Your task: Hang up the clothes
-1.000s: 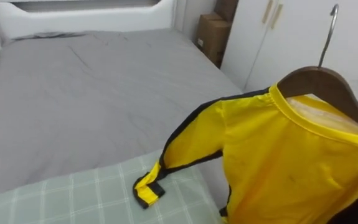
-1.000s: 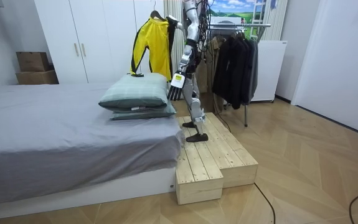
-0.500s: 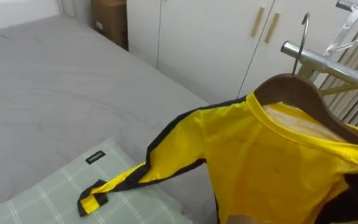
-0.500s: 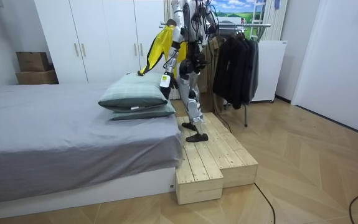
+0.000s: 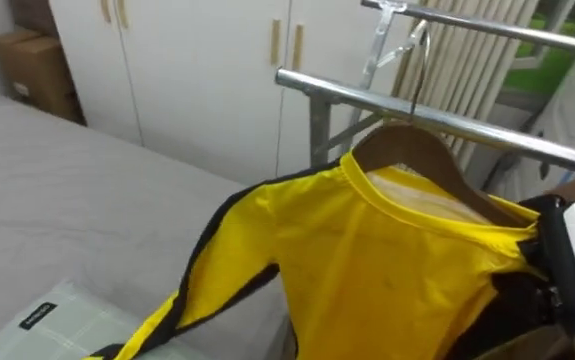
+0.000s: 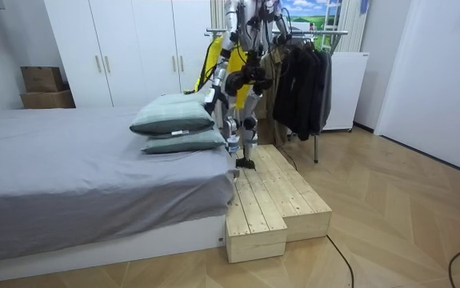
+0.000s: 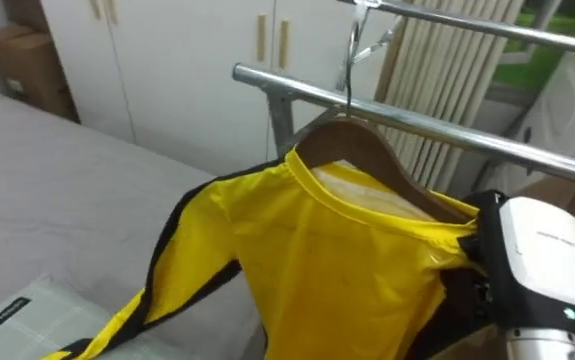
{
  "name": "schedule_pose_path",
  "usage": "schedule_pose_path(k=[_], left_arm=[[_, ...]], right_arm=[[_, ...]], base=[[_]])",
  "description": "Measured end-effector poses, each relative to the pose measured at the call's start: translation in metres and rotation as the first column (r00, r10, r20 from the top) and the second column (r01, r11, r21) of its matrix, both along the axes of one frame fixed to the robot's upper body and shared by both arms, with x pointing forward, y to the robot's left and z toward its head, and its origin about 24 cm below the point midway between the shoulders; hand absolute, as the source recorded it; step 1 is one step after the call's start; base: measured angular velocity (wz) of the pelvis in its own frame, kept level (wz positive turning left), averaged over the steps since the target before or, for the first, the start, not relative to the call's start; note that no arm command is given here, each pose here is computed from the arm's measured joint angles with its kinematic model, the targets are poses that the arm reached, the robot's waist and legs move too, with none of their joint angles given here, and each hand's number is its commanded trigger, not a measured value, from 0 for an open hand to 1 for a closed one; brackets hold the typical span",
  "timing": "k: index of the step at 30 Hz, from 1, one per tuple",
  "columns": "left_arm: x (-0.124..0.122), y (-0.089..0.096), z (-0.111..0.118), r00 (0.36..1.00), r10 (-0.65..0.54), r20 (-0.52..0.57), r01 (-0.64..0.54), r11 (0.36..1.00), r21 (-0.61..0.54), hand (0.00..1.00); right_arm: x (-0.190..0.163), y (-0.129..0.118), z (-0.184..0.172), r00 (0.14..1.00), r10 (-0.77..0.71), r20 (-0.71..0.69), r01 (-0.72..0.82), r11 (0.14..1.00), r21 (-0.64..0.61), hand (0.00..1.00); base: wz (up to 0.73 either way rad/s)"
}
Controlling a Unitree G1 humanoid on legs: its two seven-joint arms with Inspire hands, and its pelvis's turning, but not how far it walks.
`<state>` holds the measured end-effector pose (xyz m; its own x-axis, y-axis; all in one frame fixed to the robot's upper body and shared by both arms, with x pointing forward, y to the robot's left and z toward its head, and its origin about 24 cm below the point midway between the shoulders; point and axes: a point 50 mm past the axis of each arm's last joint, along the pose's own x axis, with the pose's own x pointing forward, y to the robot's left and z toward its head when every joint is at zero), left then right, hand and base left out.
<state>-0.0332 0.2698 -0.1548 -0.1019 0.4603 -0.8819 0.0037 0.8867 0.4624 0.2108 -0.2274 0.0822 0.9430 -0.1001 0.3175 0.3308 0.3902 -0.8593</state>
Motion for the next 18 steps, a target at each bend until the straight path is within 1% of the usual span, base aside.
schedule_pose_path(k=[1,3,5,6,7,8,10,14,16,18], left_arm=[[0.002,-0.006,-0.002,1.000,0.004,0.002,-0.004,1.000,-0.015,0.00],[0.007,-0.012,-0.004,1.000,-0.001,0.015,0.001,1.000,-0.030,0.00],[0.016,-0.014,-0.006,0.999,-0.013,0.030,0.014,0.999,-0.032,0.00],[0.019,-0.018,-0.007,0.999,-0.017,0.037,0.018,0.999,-0.036,0.00],[0.021,-0.022,-0.008,0.999,-0.021,0.038,0.022,0.999,-0.045,0.00],[0.020,-0.025,-0.009,0.999,-0.025,0.032,0.027,0.998,-0.052,0.00],[0.010,-0.030,-0.011,0.999,-0.045,-0.017,0.044,0.996,-0.078,0.00],[0.007,-0.030,-0.011,0.999,-0.037,-0.029,0.034,0.995,-0.094,0.00],[-0.004,-0.031,-0.012,0.997,-0.030,-0.076,0.022,0.995,-0.101,0.00],[-0.009,-0.032,-0.012,0.995,-0.031,-0.098,0.020,0.994,-0.108,0.00]], right_arm=[[0.002,0.003,0.001,1.000,0.010,0.008,-0.010,1.000,0.000,1.00],[0.006,0.003,0.003,1.000,0.006,0.028,-0.006,1.000,0.001,1.00],[0.005,0.000,-0.004,0.999,-0.038,0.003,0.038,0.999,0.022,1.00],[0.005,0.000,-0.007,0.999,-0.051,-0.012,0.052,0.998,0.032,1.00],[0.005,0.000,-0.004,0.999,-0.052,0.002,0.052,0.998,0.031,1.00],[0.004,0.000,-0.002,0.999,-0.052,0.009,0.052,0.998,0.024,1.00],[0.004,0.001,-0.002,0.998,-0.057,0.026,0.057,0.998,-0.002,1.00],[0.004,0.002,0.003,0.998,-0.056,0.041,0.056,0.998,0.003,1.00],[0.003,0.002,0.002,0.997,-0.063,0.037,0.062,0.998,0.012,1.00],[0.002,0.000,0.001,0.997,-0.072,0.033,0.071,0.997,0.020,1.00]], base=[[-1.02],[-0.76],[-0.49],[-0.77],[-0.79],[-0.69],[-0.64],[-0.51],[-0.66],[-0.39]])
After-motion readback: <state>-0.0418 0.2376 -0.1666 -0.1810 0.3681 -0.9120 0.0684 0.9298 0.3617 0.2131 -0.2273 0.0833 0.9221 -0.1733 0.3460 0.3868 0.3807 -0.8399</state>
